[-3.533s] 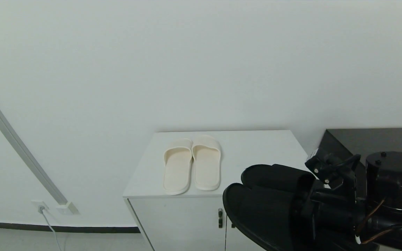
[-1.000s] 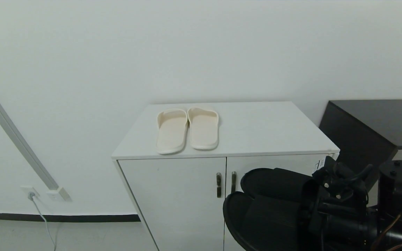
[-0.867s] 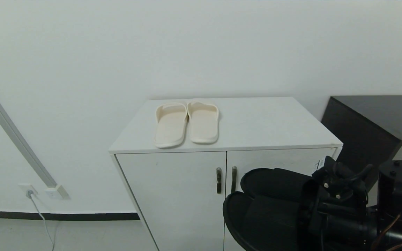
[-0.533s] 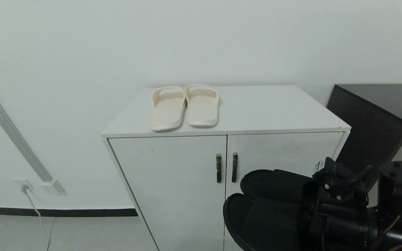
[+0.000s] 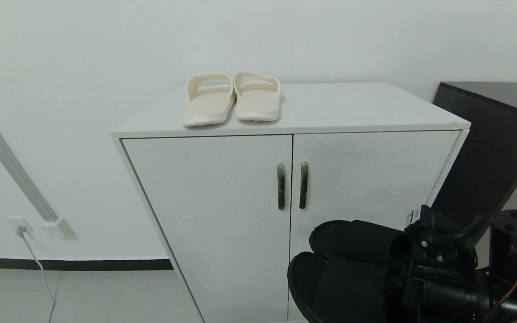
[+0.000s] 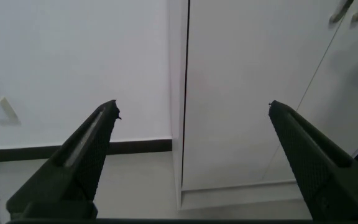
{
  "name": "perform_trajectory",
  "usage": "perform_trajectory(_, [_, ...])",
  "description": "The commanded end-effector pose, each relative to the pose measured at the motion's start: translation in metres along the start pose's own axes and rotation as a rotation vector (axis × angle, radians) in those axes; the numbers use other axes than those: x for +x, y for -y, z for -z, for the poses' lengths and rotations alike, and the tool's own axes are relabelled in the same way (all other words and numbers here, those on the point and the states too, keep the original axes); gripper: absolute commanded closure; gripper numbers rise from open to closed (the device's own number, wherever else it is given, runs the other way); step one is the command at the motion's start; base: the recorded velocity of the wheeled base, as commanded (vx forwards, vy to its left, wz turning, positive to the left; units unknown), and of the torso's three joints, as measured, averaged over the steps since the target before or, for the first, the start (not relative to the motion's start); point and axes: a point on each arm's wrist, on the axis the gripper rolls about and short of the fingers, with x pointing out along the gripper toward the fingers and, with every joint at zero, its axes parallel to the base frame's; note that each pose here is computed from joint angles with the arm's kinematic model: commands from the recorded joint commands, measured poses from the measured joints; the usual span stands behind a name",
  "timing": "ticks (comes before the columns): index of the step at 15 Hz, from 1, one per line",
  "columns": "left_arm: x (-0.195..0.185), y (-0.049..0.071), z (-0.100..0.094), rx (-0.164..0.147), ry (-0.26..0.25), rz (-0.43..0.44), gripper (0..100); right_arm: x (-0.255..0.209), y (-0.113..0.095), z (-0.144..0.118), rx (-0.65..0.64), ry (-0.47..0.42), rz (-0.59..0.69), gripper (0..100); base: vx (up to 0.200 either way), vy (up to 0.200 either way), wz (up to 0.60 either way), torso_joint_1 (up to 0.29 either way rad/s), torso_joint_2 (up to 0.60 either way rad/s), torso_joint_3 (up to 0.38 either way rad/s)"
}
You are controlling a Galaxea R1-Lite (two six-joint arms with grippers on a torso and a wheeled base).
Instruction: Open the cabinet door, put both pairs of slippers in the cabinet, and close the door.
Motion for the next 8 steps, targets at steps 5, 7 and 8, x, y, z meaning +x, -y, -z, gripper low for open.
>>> perform_trajectory(5, [0.0001,0.0000,0.0000,0.001,-0.002,0.000,0,0.0014,-0.0021,0.0055,-0.024,-0.024,-0.014,100,0.000,0.000,0.00,-0.077,0.45,0.368])
perform_trajectory(7, [0.0001,0.0000,0.0000,0.000,-0.002,0.000,0,0.0017,-0.0038,0.0059,-0.028,-0.025,-0.022,100,0.000,0.000,0.00,-0.032,0.43,0.400])
perform_trajectory(8, [0.0001,0.0000,0.0000,0.000,-0.002,0.000,0,0.0015,-0.0048,0.0061,-0.029,-0.026,-0.024,100,0.000,0.000,0.00,-0.002,0.35,0.339])
